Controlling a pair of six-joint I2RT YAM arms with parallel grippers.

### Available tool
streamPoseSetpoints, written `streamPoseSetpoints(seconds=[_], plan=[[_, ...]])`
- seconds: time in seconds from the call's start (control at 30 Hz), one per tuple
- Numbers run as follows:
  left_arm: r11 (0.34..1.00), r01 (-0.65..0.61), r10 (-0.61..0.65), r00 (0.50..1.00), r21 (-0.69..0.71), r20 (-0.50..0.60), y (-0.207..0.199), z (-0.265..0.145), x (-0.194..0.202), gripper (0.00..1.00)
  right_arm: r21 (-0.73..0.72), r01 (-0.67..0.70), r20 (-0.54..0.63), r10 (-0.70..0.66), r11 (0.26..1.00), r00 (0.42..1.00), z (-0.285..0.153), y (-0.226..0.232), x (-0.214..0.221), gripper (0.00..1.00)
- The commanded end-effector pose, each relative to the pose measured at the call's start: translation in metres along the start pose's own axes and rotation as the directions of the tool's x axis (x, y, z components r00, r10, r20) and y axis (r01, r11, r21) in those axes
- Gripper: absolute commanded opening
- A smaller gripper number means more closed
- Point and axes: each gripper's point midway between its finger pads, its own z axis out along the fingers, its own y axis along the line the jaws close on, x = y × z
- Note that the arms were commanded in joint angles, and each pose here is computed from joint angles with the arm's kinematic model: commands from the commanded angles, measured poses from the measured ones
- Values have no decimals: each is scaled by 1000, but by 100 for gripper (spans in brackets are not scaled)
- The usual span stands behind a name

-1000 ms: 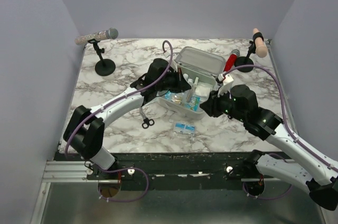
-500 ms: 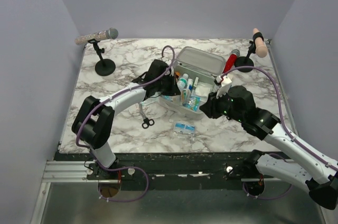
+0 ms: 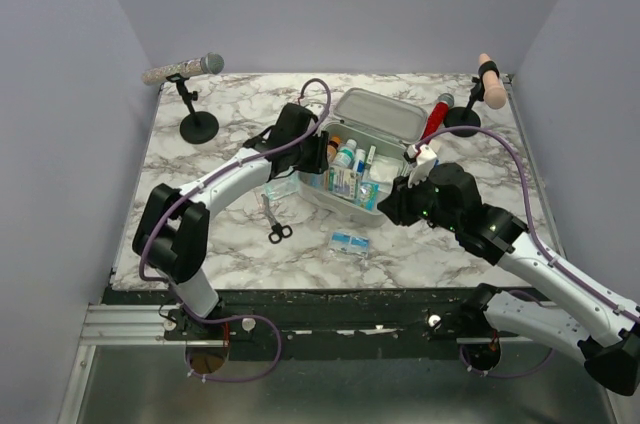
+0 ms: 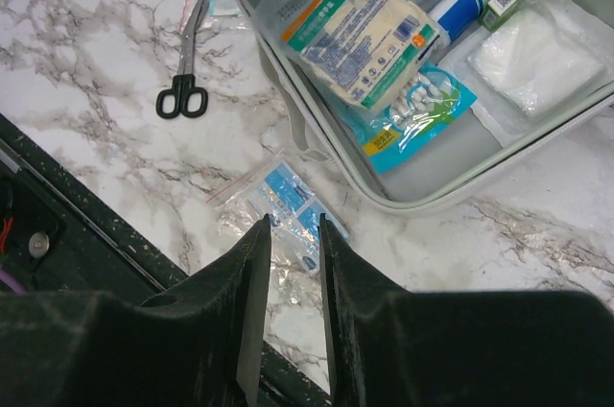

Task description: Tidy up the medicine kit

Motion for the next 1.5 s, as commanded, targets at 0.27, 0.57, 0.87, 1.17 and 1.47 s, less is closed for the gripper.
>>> streamPoseSetpoints(seconds=[0.27,0.57,0.87,1.17,1.47], plan=[[999,-44,40,990,27,133,-32,-47,-40,63,-4,-5,-4,5,1000,1000,5,1,2,35],[992,88,-51,933,-88,356,-70,-95,19,64,-33,-10,-52,9,999,999,2,2,24,35],[966,258,-249,928,4,277,-37,-104,111,99,-91,-69,-208,49,993,977,22,5,88,40],[985,172,-168,979,-27,120,-41,-51,145,99,-48,-156,-250,139,987,958,38,2,104,41],[990,136,-137,990,37,40,-55,-26,161,93,-36,-160,-251,146,986,957,31,0,108,41]])
